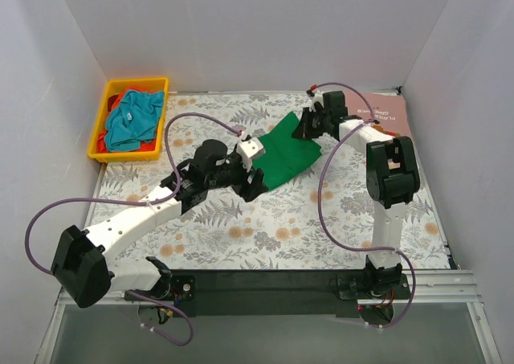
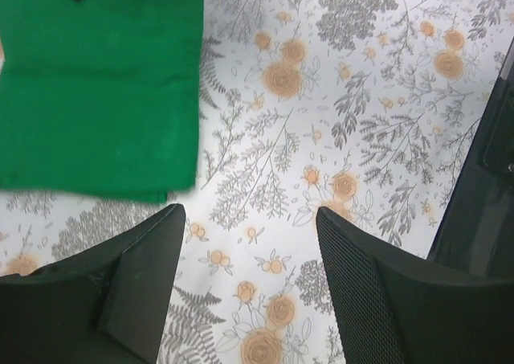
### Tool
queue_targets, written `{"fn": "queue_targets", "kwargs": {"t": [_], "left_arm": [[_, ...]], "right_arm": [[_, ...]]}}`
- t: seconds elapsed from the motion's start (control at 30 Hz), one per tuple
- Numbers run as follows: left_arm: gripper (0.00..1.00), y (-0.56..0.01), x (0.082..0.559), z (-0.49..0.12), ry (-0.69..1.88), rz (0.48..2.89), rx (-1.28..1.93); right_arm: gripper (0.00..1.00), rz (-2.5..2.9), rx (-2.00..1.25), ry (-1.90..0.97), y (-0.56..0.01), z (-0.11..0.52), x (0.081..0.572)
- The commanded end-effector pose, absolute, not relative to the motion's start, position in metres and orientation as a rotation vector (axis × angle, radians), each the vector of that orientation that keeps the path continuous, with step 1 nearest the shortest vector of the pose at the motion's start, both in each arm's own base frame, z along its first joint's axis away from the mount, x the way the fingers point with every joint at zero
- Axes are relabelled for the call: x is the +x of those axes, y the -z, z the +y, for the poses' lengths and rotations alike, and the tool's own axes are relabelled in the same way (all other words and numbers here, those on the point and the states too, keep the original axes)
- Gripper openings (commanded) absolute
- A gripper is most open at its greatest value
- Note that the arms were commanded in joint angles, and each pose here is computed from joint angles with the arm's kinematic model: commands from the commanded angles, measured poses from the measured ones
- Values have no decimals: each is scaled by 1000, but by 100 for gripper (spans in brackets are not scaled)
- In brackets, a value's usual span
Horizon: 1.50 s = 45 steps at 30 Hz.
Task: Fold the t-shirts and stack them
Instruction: Neatly place the folded tshirt to the corner
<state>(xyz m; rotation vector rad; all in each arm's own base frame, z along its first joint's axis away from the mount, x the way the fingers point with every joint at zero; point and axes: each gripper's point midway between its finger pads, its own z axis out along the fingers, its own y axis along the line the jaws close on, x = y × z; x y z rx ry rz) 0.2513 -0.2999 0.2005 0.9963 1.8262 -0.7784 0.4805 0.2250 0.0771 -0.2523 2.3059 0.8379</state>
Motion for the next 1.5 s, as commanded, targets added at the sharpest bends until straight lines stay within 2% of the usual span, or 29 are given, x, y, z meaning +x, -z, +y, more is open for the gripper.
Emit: {"fn": "queue_targets", "kwargs": {"t": [0.0, 0.13, 0.4, 0.93, 1.47], "left_arm": [[66, -174, 241, -276, 725, 1949, 967], [66, -165, 238, -260, 713, 1980, 927], [66, -158, 235, -254, 698, 1988, 943], [68, -145, 236, -257, 714, 2022, 931], [69, -141, 237, -257, 711, 2030, 929]], "right_arm": [[1, 2339, -451, -639, -77, 183, 499], [1, 2223, -509, -470, -125, 153, 546], [1, 2111, -540, -268, -182, 102, 588], [1, 1912, -470, -190, -289, 75, 596], [1, 1834, -444, -141, -332, 53, 592]]}}
